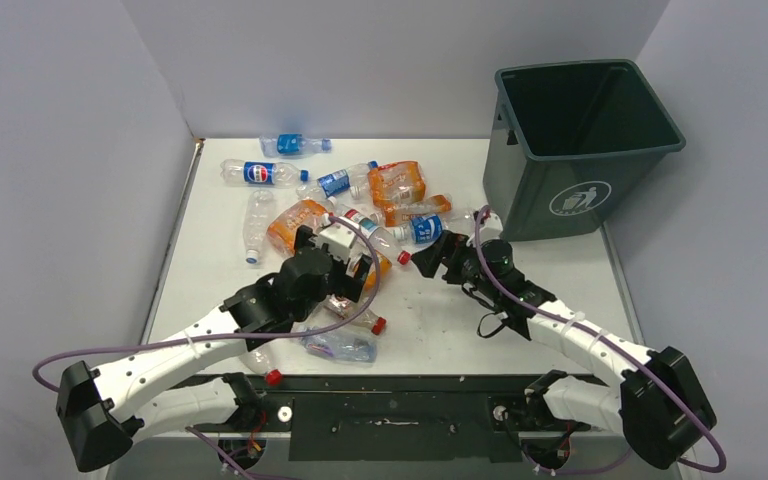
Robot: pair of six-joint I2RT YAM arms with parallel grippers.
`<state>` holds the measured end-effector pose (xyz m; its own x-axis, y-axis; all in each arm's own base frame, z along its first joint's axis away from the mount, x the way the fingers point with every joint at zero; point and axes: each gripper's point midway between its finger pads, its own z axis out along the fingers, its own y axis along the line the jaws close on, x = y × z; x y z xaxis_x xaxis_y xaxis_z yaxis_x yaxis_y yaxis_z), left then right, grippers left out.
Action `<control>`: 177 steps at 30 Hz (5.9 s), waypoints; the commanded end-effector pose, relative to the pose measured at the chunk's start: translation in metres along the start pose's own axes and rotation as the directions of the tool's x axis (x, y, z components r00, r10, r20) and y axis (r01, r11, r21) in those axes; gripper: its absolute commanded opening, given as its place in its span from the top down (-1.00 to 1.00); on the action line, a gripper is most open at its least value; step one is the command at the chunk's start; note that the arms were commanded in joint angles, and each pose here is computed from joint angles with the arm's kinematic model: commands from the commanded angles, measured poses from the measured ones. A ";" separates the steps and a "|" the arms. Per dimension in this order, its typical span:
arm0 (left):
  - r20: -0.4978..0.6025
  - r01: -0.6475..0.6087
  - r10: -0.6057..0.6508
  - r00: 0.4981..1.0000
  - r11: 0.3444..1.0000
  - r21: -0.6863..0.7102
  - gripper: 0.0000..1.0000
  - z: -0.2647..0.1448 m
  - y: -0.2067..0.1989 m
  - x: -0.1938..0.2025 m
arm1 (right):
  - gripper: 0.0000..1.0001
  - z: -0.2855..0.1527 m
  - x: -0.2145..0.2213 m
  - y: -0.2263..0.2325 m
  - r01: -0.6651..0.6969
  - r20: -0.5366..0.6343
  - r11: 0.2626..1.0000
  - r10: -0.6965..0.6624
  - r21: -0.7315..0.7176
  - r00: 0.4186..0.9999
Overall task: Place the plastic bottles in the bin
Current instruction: Pick up the plastic bottle at the center of the board, then place the plastic bottle in the trash bin.
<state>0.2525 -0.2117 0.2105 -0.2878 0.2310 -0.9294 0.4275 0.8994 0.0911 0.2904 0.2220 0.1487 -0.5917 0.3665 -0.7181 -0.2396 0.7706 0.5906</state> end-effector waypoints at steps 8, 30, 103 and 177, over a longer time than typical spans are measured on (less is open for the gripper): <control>-0.078 0.200 -0.198 0.977 0.980 0.014 -0.92 -0.018 0.019 0.005 | -0.87 -0.007 0.094 0.048 0.124 -0.231 0.938 -0.205 -0.323 0.951; -0.031 0.256 -0.254 0.967 0.962 0.092 -0.92 -0.023 0.012 0.011 | -0.71 0.031 0.158 0.049 0.396 -0.254 0.872 -0.468 -0.288 0.846; 0.410 -0.858 0.754 0.514 0.447 0.254 -0.49 -0.037 -0.067 -0.017 | 0.89 -0.122 0.041 0.142 0.337 -0.339 0.836 -0.498 -0.434 0.798; 0.579 0.167 0.055 0.813 0.931 -0.324 -0.92 -0.109 0.093 -0.125 | 0.89 -0.211 -0.295 0.089 0.064 0.641 0.790 -0.539 0.610 0.547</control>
<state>0.2072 -0.1851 0.4051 0.2745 -0.2160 -0.9370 0.4813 0.8745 -0.0606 0.2585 0.1641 0.4834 0.1900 0.3226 -0.9273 -0.2762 0.9239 0.2649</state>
